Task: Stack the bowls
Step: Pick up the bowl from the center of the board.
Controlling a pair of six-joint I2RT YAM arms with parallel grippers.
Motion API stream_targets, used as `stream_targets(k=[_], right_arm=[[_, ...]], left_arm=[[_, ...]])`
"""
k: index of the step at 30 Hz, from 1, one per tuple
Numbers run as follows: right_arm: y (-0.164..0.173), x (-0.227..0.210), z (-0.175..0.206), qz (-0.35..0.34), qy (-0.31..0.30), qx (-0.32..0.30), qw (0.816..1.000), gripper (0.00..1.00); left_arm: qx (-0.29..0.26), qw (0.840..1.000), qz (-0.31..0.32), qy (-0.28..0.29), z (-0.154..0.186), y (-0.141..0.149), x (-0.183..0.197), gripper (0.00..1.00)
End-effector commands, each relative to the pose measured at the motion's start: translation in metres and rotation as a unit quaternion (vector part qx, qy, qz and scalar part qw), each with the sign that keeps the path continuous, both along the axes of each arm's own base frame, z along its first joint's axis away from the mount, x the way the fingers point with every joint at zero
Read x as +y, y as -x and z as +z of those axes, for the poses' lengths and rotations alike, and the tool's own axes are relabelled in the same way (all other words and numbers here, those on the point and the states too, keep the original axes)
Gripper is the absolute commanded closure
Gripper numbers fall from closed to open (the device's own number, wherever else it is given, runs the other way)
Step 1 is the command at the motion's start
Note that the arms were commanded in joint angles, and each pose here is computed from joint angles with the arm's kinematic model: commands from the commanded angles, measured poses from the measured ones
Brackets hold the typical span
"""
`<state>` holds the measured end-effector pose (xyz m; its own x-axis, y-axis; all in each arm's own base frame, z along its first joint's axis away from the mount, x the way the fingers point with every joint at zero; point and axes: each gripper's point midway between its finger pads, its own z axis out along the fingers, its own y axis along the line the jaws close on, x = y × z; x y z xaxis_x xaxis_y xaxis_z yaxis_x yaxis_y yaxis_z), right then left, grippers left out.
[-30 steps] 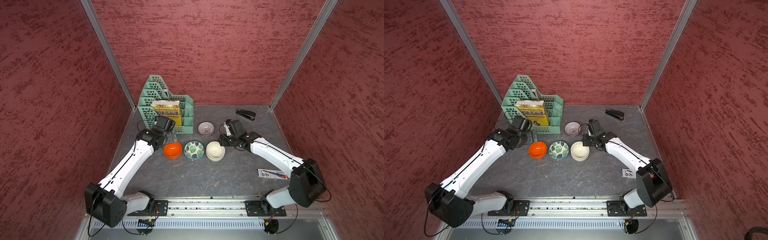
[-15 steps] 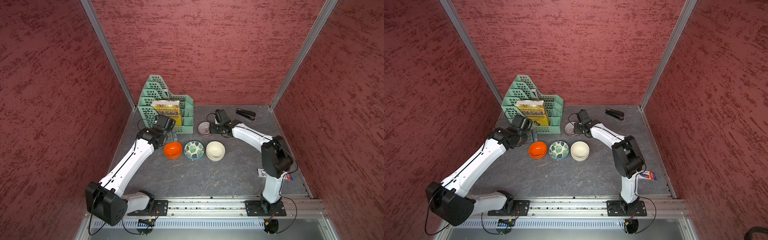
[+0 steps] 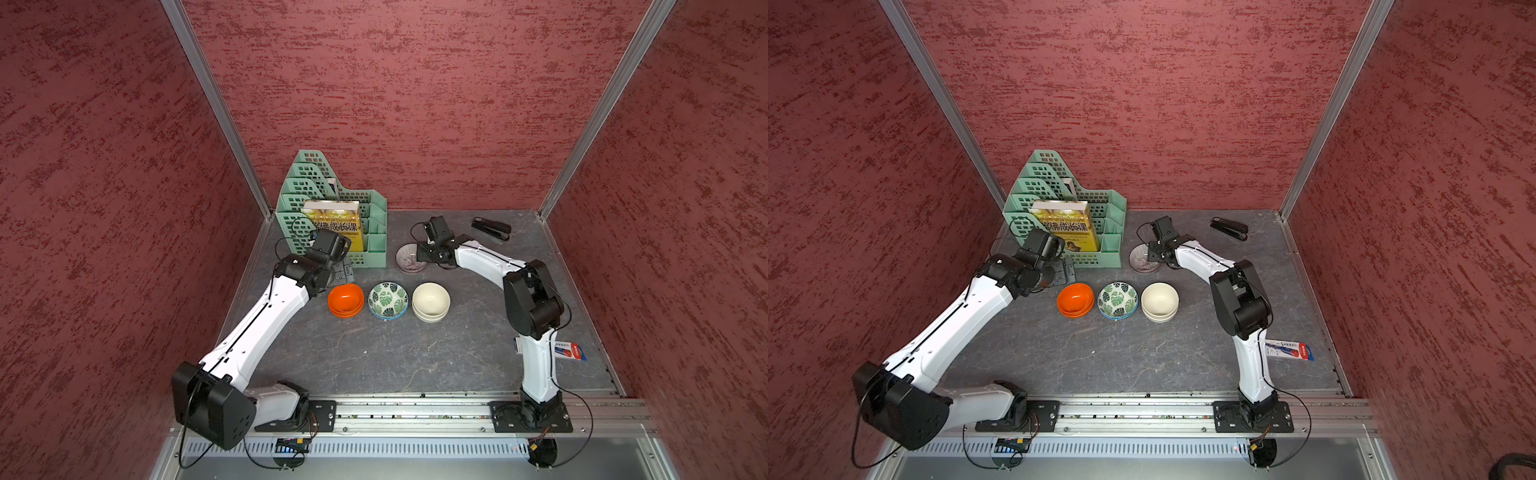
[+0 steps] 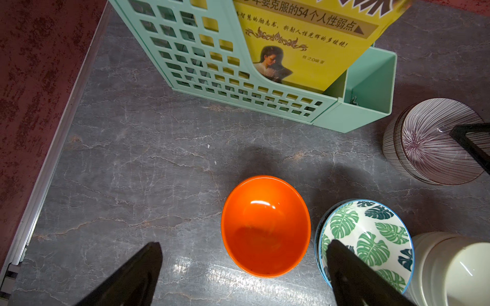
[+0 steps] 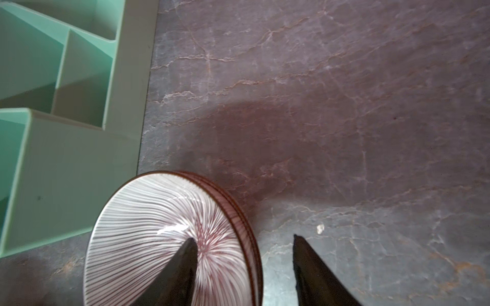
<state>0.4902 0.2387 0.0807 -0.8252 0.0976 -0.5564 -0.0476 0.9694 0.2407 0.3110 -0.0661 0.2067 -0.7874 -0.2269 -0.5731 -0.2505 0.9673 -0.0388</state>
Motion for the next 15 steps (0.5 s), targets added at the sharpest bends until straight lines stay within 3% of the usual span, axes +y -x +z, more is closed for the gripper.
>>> stream_targets(k=[1, 7, 15], right_arm=[[-0.009, 0.002, 0.0, -0.004, -0.01, -0.001, 1.0, 0.42], [-0.011, 0.008, -0.012, 0.005, -0.019, 0.009, 1.0, 0.49], [-0.01, 0.012, -0.016, 0.006, -0.028, 0.015, 0.999, 0.69]], left_arm=[[-0.012, 1.0, 0.002, -0.006, 0.009, -0.006, 0.004, 0.0], [-0.007, 1.0, 0.002, -0.005, 0.004, -0.008, 0.004, 0.0], [-0.004, 1.0, 0.004, -0.004, 0.0, -0.011, 0.006, 0.0]])
